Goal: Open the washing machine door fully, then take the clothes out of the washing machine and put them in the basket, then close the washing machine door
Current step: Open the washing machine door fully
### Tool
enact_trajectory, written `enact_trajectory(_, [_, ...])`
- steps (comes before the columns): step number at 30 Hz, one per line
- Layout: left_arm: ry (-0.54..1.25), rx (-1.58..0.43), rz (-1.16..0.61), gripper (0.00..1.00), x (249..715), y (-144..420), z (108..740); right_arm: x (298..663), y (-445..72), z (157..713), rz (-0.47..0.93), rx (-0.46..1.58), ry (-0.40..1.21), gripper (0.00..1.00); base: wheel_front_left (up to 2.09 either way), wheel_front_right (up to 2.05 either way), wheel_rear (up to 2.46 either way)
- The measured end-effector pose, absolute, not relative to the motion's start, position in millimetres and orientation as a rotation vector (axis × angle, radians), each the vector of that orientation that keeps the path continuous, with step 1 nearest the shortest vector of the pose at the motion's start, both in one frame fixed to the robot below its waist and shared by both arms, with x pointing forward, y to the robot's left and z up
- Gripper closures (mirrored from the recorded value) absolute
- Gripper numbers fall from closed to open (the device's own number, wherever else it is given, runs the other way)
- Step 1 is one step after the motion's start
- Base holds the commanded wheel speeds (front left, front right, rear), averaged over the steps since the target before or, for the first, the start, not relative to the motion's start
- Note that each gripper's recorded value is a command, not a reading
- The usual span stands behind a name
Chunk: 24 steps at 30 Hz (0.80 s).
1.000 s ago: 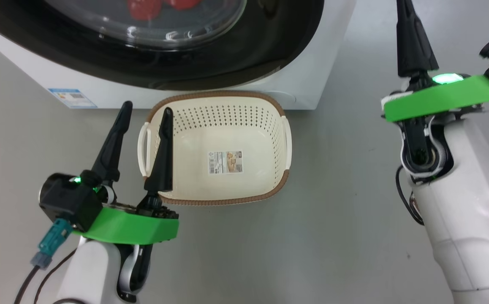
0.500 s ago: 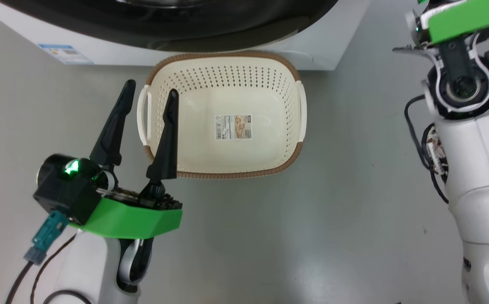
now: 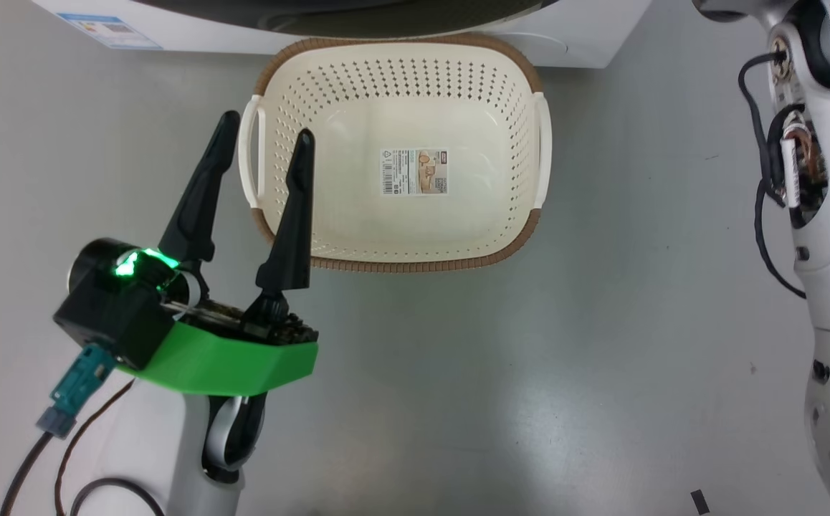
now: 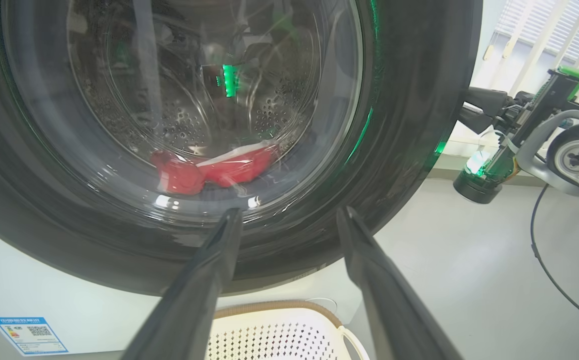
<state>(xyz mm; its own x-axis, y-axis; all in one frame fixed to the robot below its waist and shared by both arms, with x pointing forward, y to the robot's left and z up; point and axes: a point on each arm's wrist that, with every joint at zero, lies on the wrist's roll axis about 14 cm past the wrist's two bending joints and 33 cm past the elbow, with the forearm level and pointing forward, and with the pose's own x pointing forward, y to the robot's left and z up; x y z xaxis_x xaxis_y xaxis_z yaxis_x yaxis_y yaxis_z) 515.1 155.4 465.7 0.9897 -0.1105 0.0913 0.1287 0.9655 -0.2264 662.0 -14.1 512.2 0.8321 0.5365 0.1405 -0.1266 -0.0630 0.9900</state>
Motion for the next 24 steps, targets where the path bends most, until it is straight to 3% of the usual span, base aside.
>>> enact_trajectory(11, [-0.05, -0.231, -0.121, 0.0, 516.9, 155.3, 452.6, 669.9, 10.8, 510.0, 0.673, 1.496, 0.467, 1.0, 0.0, 0.0, 0.0])
enact_trajectory(24, [-0.05, -0.238, -0.116, 0.0, 519.5, 155.5, 451.7, 655.0, 22.4, 509.2, 0.744, 1.398, 0.542, 1.0, 0.0, 0.0, 0.0])
